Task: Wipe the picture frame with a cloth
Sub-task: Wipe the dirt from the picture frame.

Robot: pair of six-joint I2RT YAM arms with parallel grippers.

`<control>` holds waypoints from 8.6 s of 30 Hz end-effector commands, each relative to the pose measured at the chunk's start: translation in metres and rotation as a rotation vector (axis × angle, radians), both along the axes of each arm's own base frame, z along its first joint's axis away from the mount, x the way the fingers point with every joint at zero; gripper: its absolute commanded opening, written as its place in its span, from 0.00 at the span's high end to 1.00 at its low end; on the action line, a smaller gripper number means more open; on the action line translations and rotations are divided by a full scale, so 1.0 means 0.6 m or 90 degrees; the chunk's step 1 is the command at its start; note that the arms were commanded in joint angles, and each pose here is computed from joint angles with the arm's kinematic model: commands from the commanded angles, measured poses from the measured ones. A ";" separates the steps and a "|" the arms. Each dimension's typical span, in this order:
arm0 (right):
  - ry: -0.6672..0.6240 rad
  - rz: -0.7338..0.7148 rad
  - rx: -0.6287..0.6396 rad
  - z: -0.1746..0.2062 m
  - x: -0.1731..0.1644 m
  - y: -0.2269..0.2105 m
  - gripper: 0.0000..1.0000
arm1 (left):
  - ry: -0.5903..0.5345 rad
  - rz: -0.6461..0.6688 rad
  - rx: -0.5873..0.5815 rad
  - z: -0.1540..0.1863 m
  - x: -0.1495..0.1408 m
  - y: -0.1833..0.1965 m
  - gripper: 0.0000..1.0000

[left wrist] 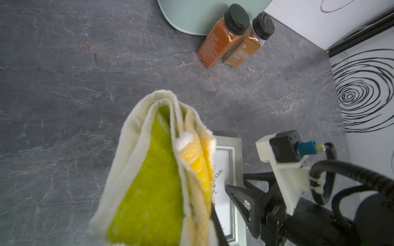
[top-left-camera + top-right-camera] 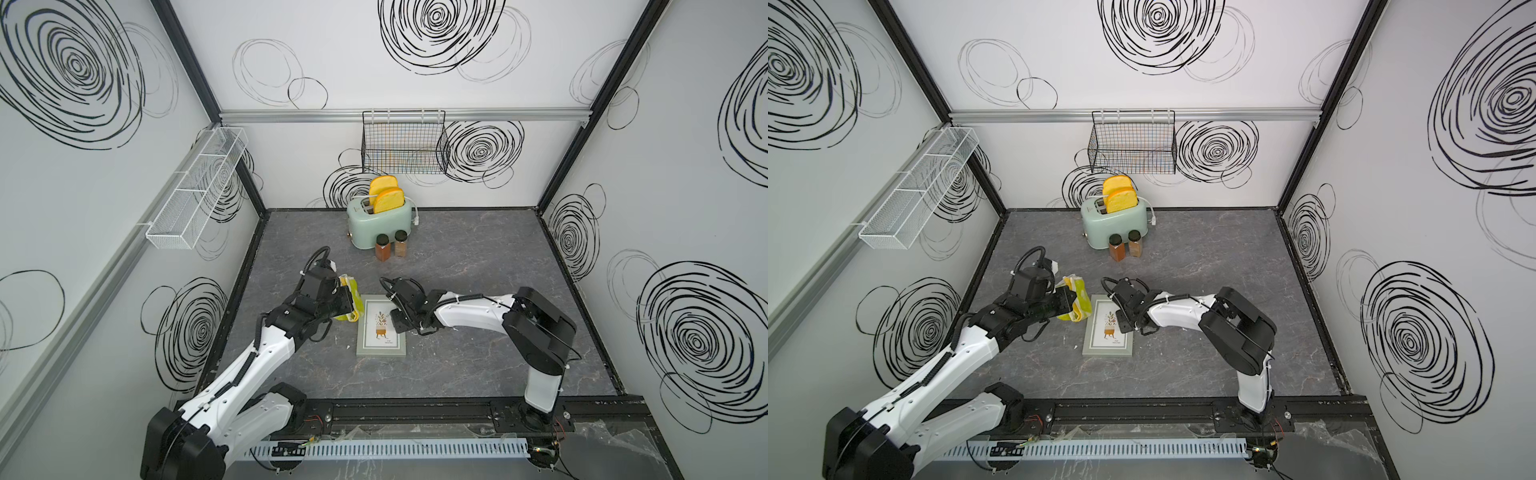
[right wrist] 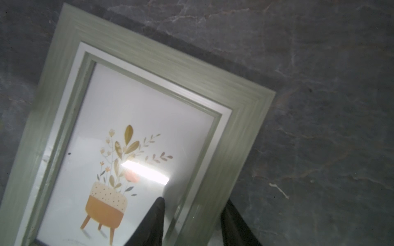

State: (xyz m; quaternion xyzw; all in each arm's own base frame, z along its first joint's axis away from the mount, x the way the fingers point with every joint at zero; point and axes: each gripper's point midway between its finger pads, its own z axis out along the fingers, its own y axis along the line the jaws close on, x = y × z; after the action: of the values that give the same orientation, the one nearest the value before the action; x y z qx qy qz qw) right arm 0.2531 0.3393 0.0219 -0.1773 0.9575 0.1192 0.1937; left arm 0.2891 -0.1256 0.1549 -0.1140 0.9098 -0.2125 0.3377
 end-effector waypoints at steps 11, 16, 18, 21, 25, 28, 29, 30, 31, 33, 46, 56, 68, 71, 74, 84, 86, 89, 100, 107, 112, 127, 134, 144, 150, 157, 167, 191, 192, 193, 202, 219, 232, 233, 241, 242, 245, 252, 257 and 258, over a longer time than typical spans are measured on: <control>0.065 -0.024 -0.067 -0.076 -0.032 -0.042 0.64 | -0.072 -0.036 -0.207 0.019 0.104 -0.151 1.00; 0.071 -0.029 -0.063 -0.082 -0.035 -0.042 0.67 | -0.017 -0.044 -0.209 -0.043 0.103 -0.196 1.00; 0.072 -0.029 -0.064 -0.083 -0.036 -0.043 0.66 | -0.005 -0.048 -0.212 -0.061 0.102 -0.207 1.00; 0.070 -0.030 -0.061 -0.082 -0.037 -0.046 0.67 | -0.002 -0.040 -0.174 -0.082 0.103 -0.206 1.00; 0.071 -0.033 -0.062 -0.085 -0.037 -0.050 0.67 | 0.010 -0.006 -0.105 -0.102 0.103 -0.169 1.00; 0.070 -0.037 -0.058 -0.083 -0.036 -0.051 0.67 | 0.045 0.072 -0.024 -0.133 0.089 -0.092 1.00; 0.070 -0.036 -0.053 -0.082 -0.035 -0.050 0.67 | 0.057 0.102 -0.004 -0.145 0.082 -0.059 1.00; 0.070 -0.039 -0.050 -0.082 -0.035 -0.051 0.67 | 0.068 0.130 0.009 -0.156 0.073 -0.029 1.00; 0.070 -0.038 -0.048 -0.081 -0.035 -0.050 0.67 | 0.077 0.152 0.018 -0.165 0.066 -0.003 1.00; 0.071 -0.039 -0.044 -0.080 -0.035 -0.050 0.67 | 0.098 0.199 0.031 -0.188 0.046 0.052 1.00; 0.074 -0.037 -0.035 -0.082 -0.039 -0.051 0.67 | 0.051 0.223 -0.027 -0.142 0.084 0.078 1.00; 0.081 -0.045 -0.036 -0.091 -0.038 -0.056 0.67 | 0.135 0.192 0.023 -0.189 0.065 0.041 1.00; 0.081 -0.074 -0.035 -0.091 -0.032 -0.077 0.67 | 0.205 0.123 0.062 -0.181 -0.171 0.041 1.00; 0.082 -0.076 -0.033 -0.092 -0.030 -0.077 0.67 | 0.221 0.136 0.050 -0.196 -0.207 0.059 1.00; 0.082 -0.076 -0.031 -0.092 -0.027 -0.074 0.67 | 0.211 0.143 0.028 -0.206 -0.212 0.062 1.00; 0.093 -0.075 -0.028 -0.101 -0.032 -0.072 0.70 | 0.005 0.016 -0.152 -0.036 -0.036 -0.096 1.00; 0.095 -0.074 -0.028 -0.102 -0.034 -0.071 0.71 | -0.012 -0.016 -0.141 -0.024 -0.013 -0.129 1.00; 0.095 -0.074 -0.029 -0.101 -0.033 -0.070 0.71 | -0.006 -0.050 -0.153 -0.030 0.007 -0.165 1.00; 0.107 -0.075 -0.019 -0.108 -0.036 -0.064 0.76 | 0.097 -0.066 -0.110 -0.157 0.000 -0.213 1.00; 0.108 -0.077 -0.021 -0.107 -0.036 -0.067 0.76 | 0.148 0.022 -0.008 -0.232 -0.030 -0.135 1.00; 0.110 -0.076 -0.020 -0.109 -0.039 -0.069 0.76 | 0.153 0.130 0.039 -0.235 -0.041 -0.013 1.00; 0.109 -0.080 -0.017 -0.107 -0.040 -0.071 0.76 | 0.106 -0.012 -0.061 -0.190 0.010 -0.160 1.00; 0.114 -0.082 -0.022 -0.112 -0.044 -0.076 0.76 | 0.112 -0.027 -0.057 -0.198 0.016 -0.197 1.00; 0.116 -0.105 -0.026 -0.116 -0.042 -0.092 0.76 | 0.172 0.000 -0.003 -0.207 -0.083 -0.103 1.00; 0.115 -0.111 -0.020 -0.115 -0.040 -0.091 0.76 | 0.200 -0.018 -0.060 -0.192 -0.139 -0.110 1.00; 0.115 -0.108 -0.011 -0.112 -0.041 -0.086 0.76 | 0.108 0.055 -0.073 -0.173 -0.040 -0.083 1.00; 0.120 -0.107 -0.012 -0.117 -0.043 -0.090 0.76 | 0.184 -0.069 -0.072 -0.191 -0.148 -0.133 1.00; 0.129 -0.106 -0.009 -0.123 -0.046 -0.088 0.76 | 0.216 -0.154 -0.219 -0.158 -0.190 -0.232 1.00; 0.128 -0.106 -0.008 -0.123 -0.045 -0.087 0.76 | 0.224 -0.155 -0.209 -0.165 -0.194 -0.232 1.00; 0.129 -0.106 -0.009 -0.124 -0.046 -0.088 0.76 | 0.234 -0.150 -0.200 -0.172 -0.197 -0.228 1.00; 0.125 -0.109 -0.008 -0.123 -0.045 -0.094 0.76 | 0.247 0.050 -0.105 -0.215 -0.208 -0.029 1.00; 0.128 -0.101 -0.014 -0.122 -0.050 -0.095 0.76 | 0.208 0.151 -0.116 -0.177 -0.180 0.038 1.00; 0.132 -0.102 -0.015 -0.130 -0.043 -0.089 0.76 | 0.334 -0.017 -0.195 -0.194 -0.304 -0.021 1.00; 0.132 -0.103 -0.015 -0.130 -0.042 -0.089 0.76 | 0.326 -0.039 -0.218 -0.188 -0.299 -0.039 1.00; 0.141 -0.094 -0.017 -0.131 -0.044 -0.087 0.76 | 0.222 -0.185 -0.241 -0.127 -0.247 -0.163 1.00; 0.143 -0.093 -0.017 -0.132 -0.045 -0.088 0.76 | 0.217 -0.193 -0.230 -0.131 -0.242 -0.175 1.00; 0.142 -0.094 -0.020 -0.131 -0.046 -0.090 0.76 | 0.211 -0.204 -0.218 -0.142 -0.227 -0.203 1.00; 0.147 -0.100 -0.027 -0.136 -0.050 -0.101 0.76 | 0.204 -0.244 -0.219 -0.144 -0.211 -0.266 1.00; 0.157 -0.108 -0.036 -0.144 -0.060 -0.116 0.76 | 0.191 -0.197 -0.166 -0.156 -0.189 -0.241 1.00; 0.159 -0.111 -0.036 -0.145 -0.063 -0.119 0.76 | 0.194 -0.183 -0.165 -0.164 -0.185 -0.231 1.00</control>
State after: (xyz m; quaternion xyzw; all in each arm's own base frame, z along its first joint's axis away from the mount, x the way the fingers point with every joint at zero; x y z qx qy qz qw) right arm 0.2871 0.3362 0.0155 -0.0983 0.9426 0.2149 0.2359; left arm 0.1486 -0.2625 0.0424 -0.0460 0.9356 -0.3405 0.0811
